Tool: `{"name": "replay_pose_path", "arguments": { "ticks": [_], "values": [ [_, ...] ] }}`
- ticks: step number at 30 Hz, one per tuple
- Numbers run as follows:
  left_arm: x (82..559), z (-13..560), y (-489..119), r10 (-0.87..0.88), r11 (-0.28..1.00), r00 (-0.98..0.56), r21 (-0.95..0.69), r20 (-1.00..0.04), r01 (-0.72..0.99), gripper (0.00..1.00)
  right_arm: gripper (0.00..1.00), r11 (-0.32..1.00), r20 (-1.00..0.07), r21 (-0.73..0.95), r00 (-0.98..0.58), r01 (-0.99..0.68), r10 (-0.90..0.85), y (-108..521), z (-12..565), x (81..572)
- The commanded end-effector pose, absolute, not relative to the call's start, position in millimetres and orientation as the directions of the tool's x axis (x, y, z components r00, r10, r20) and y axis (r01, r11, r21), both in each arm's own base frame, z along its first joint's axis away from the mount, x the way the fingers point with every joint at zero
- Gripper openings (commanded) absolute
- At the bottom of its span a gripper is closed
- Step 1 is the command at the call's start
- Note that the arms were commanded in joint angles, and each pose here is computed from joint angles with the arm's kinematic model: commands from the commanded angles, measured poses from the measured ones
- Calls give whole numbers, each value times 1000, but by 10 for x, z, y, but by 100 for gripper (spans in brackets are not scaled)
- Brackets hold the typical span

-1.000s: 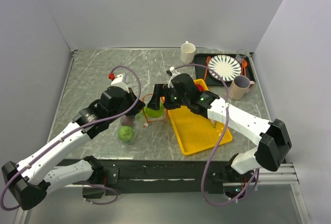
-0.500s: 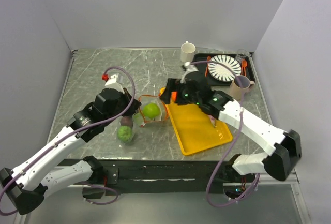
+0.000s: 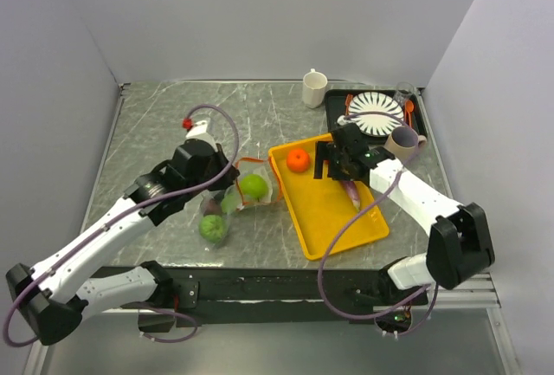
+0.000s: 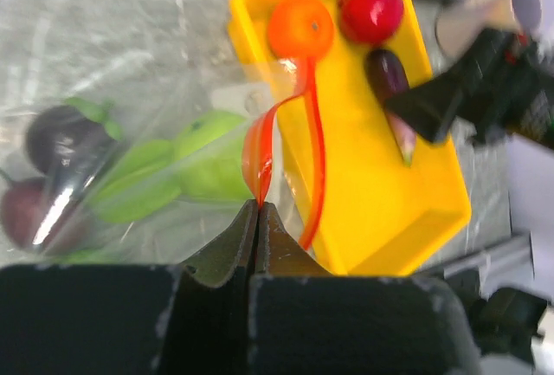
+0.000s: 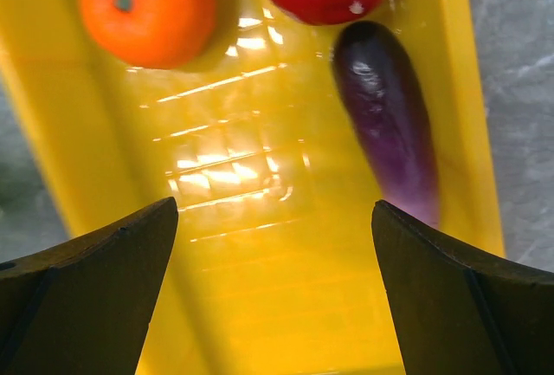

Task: Place the food in the zip-top bag and seal the zipper
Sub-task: Pick up the fake vegetable from the bin.

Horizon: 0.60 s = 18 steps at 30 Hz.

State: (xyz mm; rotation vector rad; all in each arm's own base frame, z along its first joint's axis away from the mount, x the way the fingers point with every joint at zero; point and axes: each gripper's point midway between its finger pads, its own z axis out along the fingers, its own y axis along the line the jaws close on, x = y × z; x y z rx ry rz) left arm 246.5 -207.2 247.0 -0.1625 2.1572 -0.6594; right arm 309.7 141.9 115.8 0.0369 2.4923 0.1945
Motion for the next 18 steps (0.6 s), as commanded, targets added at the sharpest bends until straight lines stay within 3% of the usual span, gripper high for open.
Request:
{"name": "replay_pose_path", "arguments": {
  "ticks": [1, 8, 18],
  "values": [
    [2363, 2646, -2334, -300, 776, -649, -575, -699, 260, 1, 100, 995, -587, 95, -809, -36, 27, 1332, 1063, 3167],
    [2361, 2502, -2326, -317, 777, -663, -586, -678, 228, 1, 100, 998, -550, -5, -834, 58, 46, 1102, 836, 3212],
    [2392, 2498, -2333, -291, 794, -665, -561, -688, 234, 1, 99, 988, -523, 3, -842, 155, 133, 938, 646, 3289]
  ]
}}
